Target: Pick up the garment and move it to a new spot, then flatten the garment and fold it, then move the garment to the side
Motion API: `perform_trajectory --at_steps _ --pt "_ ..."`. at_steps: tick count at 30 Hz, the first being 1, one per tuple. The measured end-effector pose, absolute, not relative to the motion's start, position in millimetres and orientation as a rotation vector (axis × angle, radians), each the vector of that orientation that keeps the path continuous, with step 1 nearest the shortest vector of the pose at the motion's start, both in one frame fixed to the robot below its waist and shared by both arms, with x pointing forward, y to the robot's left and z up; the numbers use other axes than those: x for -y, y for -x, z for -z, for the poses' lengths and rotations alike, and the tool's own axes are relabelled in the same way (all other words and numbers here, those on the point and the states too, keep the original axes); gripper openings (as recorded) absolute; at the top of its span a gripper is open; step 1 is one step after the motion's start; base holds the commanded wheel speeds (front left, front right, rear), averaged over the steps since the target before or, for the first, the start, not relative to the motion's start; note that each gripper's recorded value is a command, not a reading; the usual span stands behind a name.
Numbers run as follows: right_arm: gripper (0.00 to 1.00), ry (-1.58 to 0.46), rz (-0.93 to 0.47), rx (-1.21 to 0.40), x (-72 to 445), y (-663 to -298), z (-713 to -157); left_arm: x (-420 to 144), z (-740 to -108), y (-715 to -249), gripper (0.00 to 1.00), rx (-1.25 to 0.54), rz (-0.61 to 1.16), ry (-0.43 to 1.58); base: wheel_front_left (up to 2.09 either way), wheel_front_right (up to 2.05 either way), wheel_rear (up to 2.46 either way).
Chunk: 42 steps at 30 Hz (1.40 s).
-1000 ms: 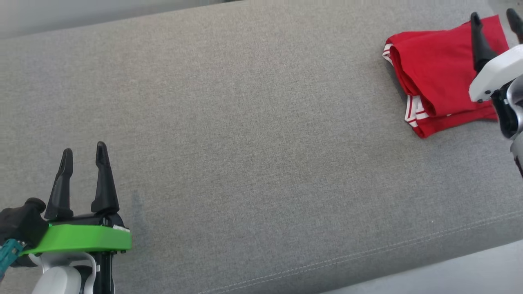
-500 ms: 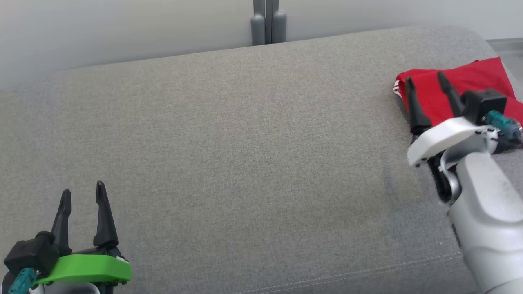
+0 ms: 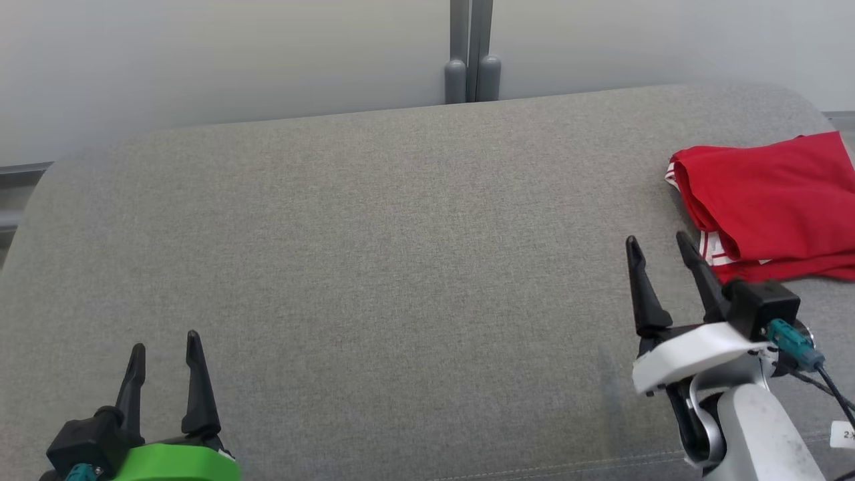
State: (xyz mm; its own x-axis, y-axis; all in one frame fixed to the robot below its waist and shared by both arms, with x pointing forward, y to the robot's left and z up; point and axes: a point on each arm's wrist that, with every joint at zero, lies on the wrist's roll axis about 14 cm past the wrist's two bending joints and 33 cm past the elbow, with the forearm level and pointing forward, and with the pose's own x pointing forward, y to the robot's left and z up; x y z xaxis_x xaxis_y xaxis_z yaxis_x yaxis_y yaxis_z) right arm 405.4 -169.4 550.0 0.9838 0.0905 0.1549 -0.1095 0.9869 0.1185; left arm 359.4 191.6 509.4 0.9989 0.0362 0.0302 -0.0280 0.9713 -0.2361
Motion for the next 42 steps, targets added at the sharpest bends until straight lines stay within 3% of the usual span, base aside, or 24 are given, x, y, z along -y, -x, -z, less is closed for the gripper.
perform_trajectory --at_steps 13,41,42 --pt "1.00 -0.204 -0.131 0.123 157.4 -377.2 -541.5 -176.8 -497.3 -351.5 1.00 -0.004 0.038 0.237 0.00 0.00 0.00" --pt "1.00 -0.213 -0.145 0.114 152.4 -370.0 -540.0 -176.6 -499.4 -349.7 1.00 0.006 0.036 0.224 0.00 0.00 0.00" --pt "0.00 -0.214 -0.145 0.110 152.3 -369.4 -538.7 -177.1 -498.9 -349.5 0.00 0.005 0.033 0.223 0.00 0.00 0.00"
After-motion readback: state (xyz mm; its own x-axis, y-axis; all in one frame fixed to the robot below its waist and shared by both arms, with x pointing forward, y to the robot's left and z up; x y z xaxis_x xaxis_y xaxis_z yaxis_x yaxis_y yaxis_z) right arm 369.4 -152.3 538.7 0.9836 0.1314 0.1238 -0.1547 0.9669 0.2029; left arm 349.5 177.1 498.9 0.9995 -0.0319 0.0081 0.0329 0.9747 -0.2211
